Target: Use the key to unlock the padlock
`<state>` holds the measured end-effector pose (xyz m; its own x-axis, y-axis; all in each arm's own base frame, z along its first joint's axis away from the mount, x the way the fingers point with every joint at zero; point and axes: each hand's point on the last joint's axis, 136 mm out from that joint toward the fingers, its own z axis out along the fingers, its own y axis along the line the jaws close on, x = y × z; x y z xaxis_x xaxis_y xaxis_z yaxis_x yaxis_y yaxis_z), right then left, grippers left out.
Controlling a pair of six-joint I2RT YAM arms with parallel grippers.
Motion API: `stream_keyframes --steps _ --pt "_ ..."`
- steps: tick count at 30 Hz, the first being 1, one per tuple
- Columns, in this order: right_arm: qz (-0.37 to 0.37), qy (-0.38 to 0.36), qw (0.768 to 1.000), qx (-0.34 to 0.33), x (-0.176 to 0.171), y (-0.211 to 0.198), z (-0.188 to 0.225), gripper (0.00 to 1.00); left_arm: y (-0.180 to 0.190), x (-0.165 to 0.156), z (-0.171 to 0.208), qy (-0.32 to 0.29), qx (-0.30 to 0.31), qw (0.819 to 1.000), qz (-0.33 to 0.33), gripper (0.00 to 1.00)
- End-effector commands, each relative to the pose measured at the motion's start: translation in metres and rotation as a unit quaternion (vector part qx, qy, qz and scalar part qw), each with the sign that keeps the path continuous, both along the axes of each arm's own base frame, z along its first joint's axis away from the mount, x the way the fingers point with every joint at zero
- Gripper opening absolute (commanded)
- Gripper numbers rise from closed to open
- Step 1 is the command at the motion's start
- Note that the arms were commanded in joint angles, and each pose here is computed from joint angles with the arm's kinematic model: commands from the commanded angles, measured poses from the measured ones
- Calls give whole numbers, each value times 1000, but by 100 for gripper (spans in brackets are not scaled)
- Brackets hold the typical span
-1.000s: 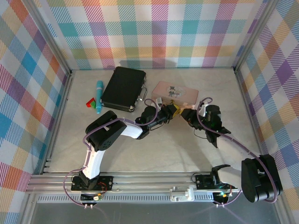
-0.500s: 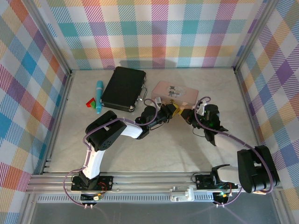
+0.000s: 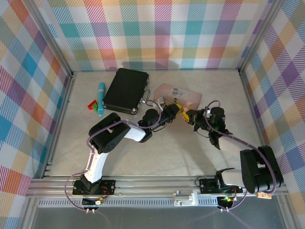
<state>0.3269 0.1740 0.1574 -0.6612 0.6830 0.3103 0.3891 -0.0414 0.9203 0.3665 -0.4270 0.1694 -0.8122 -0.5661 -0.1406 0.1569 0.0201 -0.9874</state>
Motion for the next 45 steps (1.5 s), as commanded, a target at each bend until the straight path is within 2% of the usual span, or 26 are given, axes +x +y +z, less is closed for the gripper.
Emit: stream_keyframes --steps 1,7,12,14,19,21,23,25,29,36,43,45 --pt "27 37 987 154 -7 20 50 0 -36 -41 32 -104 -21 990 -95 0" --pt "-30 69 981 177 -3 6 37 0 -50 -39 14 -108 -9 990 -95 0" --pt "-36 80 983 159 -4 4 12 0 -49 -38 15 -114 -5 990 -87 0" --pt "-19 63 990 127 -1 5 8 0 -46 -36 15 -113 -3 990 -80 0" --pt "27 13 999 -15 0 4 5 0 -33 -28 10 -101 7 994 -52 0" --pt "34 -5 997 -72 -2 -2 6 10 -25 -24 8 -93 12 995 -36 0" --pt "35 -26 990 -133 -5 -10 8 26 -19 -18 2 -77 20 997 -23 0" --pt "40 -46 980 -188 -7 -17 10 37 -15 -14 -4 -58 28 998 -16 0" --pt "52 -78 957 -273 -12 -30 10 47 -14 -12 -20 -34 67 997 -13 0" --pt "112 -124 900 -402 -23 -46 5 53 -2 -16 -75 49 160 986 2 0" --pt "141 -159 871 -443 -28 -48 -1 54 -3 -23 -106 93 213 973 -2 0" --pt "151 -170 865 -447 -29 -45 -2 54 -2 -22 -109 98 216 972 -1 8"
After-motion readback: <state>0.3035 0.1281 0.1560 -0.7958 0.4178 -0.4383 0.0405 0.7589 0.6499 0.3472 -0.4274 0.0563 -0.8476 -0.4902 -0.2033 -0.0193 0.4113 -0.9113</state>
